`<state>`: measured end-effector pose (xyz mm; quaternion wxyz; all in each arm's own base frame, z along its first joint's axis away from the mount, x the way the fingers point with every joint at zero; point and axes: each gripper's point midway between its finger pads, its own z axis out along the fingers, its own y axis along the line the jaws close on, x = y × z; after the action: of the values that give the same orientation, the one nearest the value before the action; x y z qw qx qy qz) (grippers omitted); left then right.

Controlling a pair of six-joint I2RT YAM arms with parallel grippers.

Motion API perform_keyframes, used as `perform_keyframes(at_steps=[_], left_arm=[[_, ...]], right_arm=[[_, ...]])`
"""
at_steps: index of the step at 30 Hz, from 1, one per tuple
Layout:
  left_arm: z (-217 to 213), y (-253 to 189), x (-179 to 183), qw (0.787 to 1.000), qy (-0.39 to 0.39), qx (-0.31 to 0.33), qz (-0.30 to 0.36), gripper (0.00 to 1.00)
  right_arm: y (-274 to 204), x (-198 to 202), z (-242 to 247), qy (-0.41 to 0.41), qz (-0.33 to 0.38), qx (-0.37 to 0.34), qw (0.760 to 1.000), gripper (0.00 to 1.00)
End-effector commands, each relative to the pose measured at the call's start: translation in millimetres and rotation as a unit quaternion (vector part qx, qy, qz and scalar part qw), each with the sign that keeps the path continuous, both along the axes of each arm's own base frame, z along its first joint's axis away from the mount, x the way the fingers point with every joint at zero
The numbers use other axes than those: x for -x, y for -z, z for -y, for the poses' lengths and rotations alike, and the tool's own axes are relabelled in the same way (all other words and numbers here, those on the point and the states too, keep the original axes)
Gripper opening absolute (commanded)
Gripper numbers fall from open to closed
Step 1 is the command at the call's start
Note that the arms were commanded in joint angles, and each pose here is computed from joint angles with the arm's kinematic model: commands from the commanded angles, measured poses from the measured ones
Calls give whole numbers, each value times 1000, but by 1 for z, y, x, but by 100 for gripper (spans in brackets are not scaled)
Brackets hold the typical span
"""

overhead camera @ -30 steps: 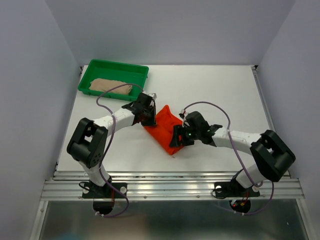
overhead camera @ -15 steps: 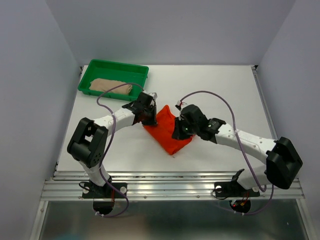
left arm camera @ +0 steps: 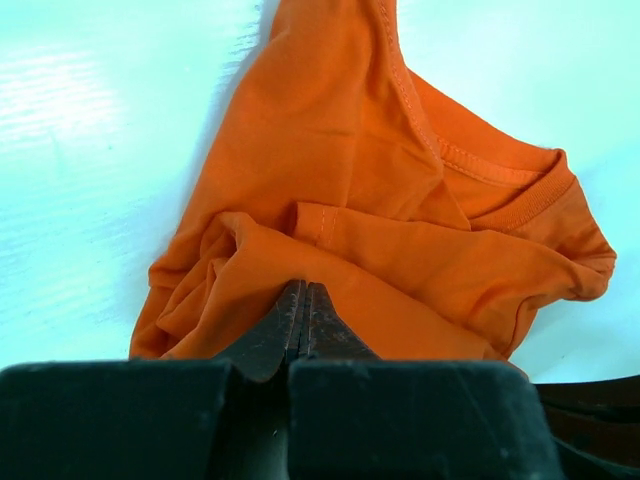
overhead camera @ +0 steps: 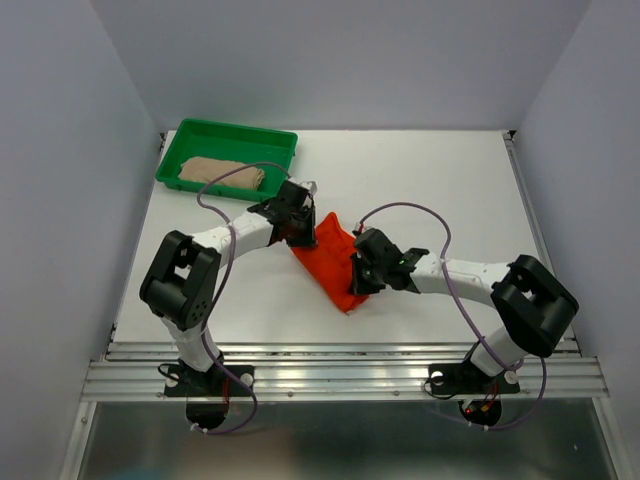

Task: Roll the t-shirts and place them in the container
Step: Roll the T-shirt to the center of the board.

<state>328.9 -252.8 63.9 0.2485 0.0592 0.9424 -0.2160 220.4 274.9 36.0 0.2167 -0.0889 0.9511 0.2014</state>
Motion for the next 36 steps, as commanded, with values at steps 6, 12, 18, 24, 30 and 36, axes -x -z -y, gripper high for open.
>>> perform_keyframes(at_steps=[6, 12, 18, 24, 30, 36], left_arm=[[6, -9, -7, 1000, 9, 0, 14, 0], [-8, 4, 2, 1000, -6, -22, 9, 0], [-13, 34, 4, 999, -24, -36, -13, 0], [-15, 20, 6, 999, -36, -26, -1, 0], [-24, -39, -2, 997, -51, -25, 52, 0], [-32, -95, -13, 992, -66, -25, 109, 0]], right_arm=[[27, 8, 18, 10, -5, 48, 999, 1], [31, 12, 20, 2, -1, 62, 998, 1], [42, 14, 28, -3, 3, 86, 996, 1], [34, 8, 30, -16, 27, 94, 995, 1], [-17, -15, 20, -30, 97, 79, 992, 2], [-83, -34, 3, -34, 157, 47, 986, 10]])
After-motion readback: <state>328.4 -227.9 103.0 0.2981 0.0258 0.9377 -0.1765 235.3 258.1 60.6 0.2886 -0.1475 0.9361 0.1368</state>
